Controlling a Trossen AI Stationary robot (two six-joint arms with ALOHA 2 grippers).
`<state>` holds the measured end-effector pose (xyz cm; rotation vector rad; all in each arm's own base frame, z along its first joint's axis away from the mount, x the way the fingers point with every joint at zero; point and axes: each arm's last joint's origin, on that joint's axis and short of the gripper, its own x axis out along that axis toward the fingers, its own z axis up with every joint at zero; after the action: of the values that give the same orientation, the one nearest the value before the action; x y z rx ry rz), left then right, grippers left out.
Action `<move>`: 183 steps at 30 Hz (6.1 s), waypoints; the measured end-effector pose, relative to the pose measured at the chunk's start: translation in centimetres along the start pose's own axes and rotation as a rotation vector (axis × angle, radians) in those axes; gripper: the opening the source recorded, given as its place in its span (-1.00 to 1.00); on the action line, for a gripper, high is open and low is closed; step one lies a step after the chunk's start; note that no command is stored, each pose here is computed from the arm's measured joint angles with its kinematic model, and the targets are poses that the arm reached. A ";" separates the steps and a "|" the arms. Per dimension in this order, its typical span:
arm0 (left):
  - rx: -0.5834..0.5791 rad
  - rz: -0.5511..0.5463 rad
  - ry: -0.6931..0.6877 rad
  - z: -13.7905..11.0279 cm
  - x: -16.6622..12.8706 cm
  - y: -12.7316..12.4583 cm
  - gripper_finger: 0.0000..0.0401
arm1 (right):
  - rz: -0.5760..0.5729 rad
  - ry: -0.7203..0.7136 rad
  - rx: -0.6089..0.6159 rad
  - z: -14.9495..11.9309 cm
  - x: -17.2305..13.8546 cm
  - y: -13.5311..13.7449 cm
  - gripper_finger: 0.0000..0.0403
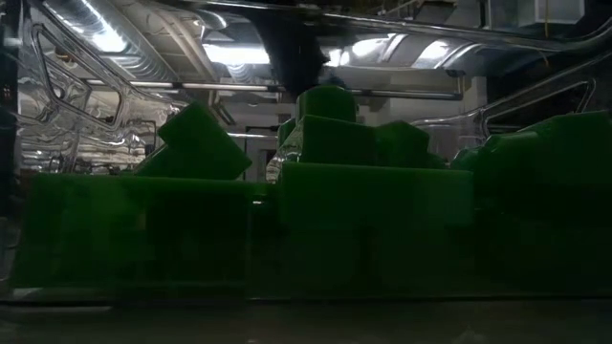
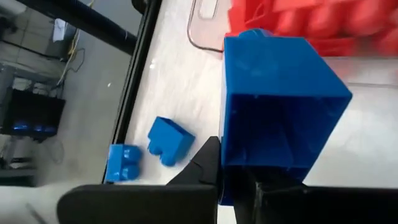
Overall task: Sort blocks
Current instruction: Put the blue game piece into the bottom left transparent bin
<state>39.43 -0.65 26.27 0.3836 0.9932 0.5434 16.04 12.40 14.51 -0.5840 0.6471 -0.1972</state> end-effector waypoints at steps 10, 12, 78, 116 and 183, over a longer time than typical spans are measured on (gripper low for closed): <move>-0.158 -0.111 -0.025 -2.9 -11.0 -1.0 -0.98 | -0.041 -0.008 -0.005 0.0 0.0 -0.1 0.40; -0.184 -0.145 -0.009 -3.8 -12.7 -1.6 -0.97 | -0.038 -0.009 -0.003 0.0 0.0 -0.1 0.40; -0.598 -0.210 0.137 -10.4 -12.5 -0.4 0.29 | 0.070 -0.091 -0.066 5.6 -1.1 -0.3 0.40; -0.304 0.172 0.177 -0.8 11.8 4.3 0.27 | -0.037 0.013 -0.186 4.2 0.3 0.3 0.40; -0.486 0.024 0.409 -4.2 14.4 5.3 0.27 | -0.040 0.033 -0.205 4.0 0.3 0.2 0.40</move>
<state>40.65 12.35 17.22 -0.1579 1.2037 0.8824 18.76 14.27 16.80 -0.7930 0.6929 -0.1791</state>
